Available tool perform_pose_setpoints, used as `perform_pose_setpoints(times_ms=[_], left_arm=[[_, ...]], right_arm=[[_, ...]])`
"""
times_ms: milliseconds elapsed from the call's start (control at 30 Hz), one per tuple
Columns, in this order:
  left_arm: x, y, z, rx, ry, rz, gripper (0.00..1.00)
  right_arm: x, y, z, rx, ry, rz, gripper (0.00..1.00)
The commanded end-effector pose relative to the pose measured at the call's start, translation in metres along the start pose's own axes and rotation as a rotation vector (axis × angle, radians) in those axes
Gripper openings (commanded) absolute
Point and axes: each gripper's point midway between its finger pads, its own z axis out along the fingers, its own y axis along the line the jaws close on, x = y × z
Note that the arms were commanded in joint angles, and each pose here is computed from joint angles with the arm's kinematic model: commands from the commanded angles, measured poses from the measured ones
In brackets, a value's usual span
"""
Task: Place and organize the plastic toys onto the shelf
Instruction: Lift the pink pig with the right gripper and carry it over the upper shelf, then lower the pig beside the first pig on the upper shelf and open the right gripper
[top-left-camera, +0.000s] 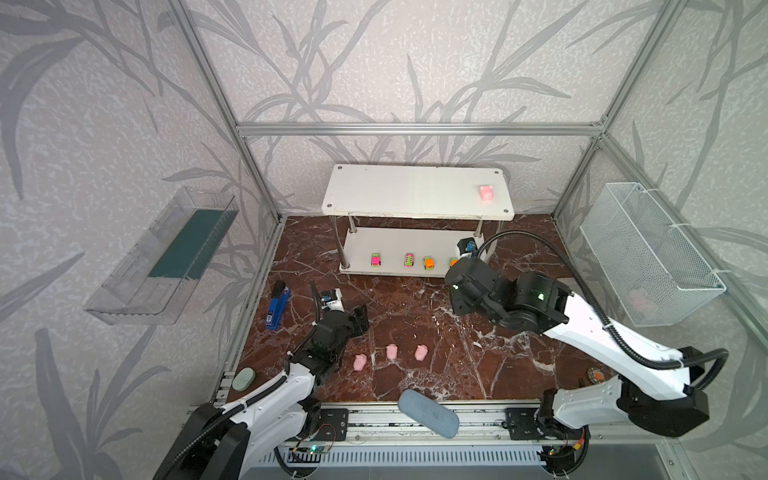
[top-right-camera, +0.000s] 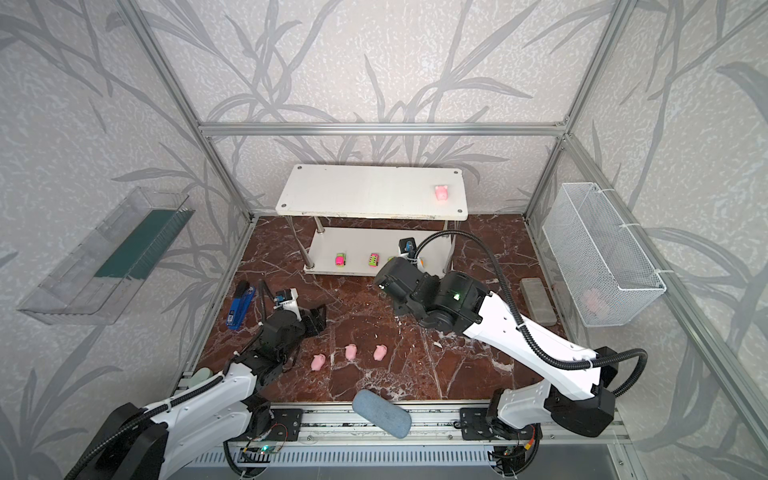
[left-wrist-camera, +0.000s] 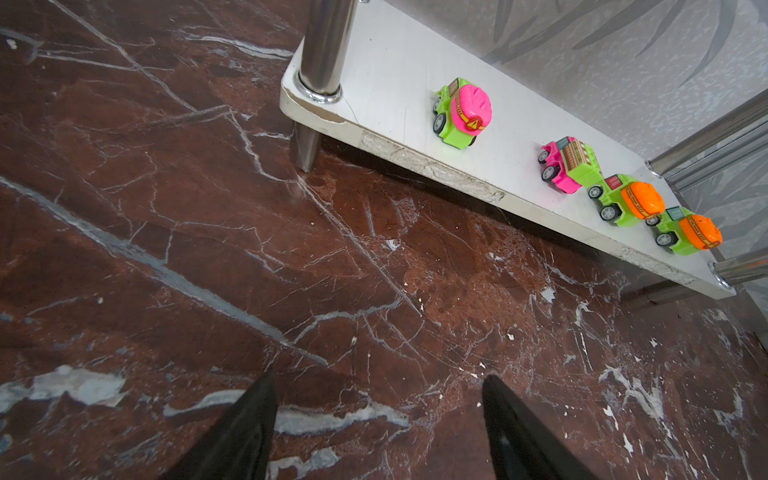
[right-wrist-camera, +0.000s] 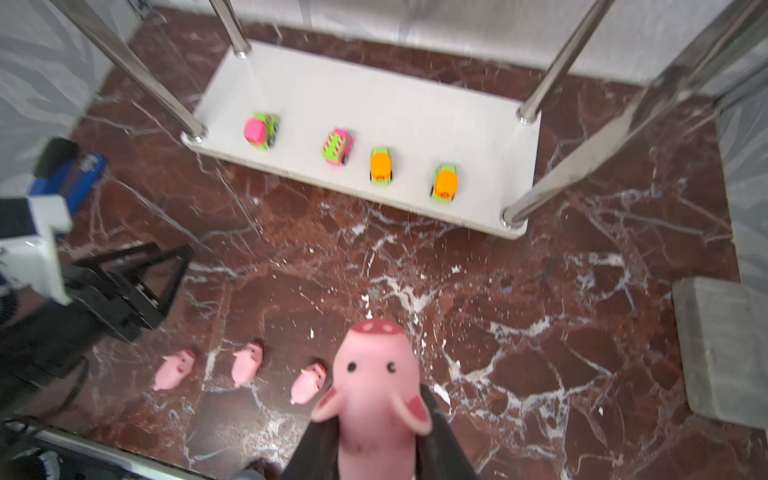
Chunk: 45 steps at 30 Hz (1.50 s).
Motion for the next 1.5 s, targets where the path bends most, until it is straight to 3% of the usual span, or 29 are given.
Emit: perform_pose_setpoints(times_ms=[0, 200, 533, 800, 1467], left_arm=[[-0.002, 0.001, 0.0, -0.003, -0.013, -0.021, 0.76], [-0.002, 0.002, 0.0, -0.003, -0.012, -0.023, 0.76], [-0.004, 0.002, 0.0, -0.007, -0.015, -0.02, 0.76], [-0.003, 0.003, 0.0, -0.01, -0.013, -0.018, 0.76], [0.0, 0.004, 0.002, -0.014, -0.007, -0.02, 0.76]], right_arm=[[-0.038, -0.016, -0.003, 0.08, -0.061, -0.097, 0.3], [-0.109, -0.021, 0.017, 0.096, -0.117, -0.076, 0.31], [-0.17, -0.034, 0.062, 0.099, -0.127, -0.016, 0.31], [-0.178, -0.054, 0.094, 0.096, -0.109, 0.074, 0.31], [-0.179, -0.062, 0.125, 0.086, -0.084, 0.118, 0.33]])
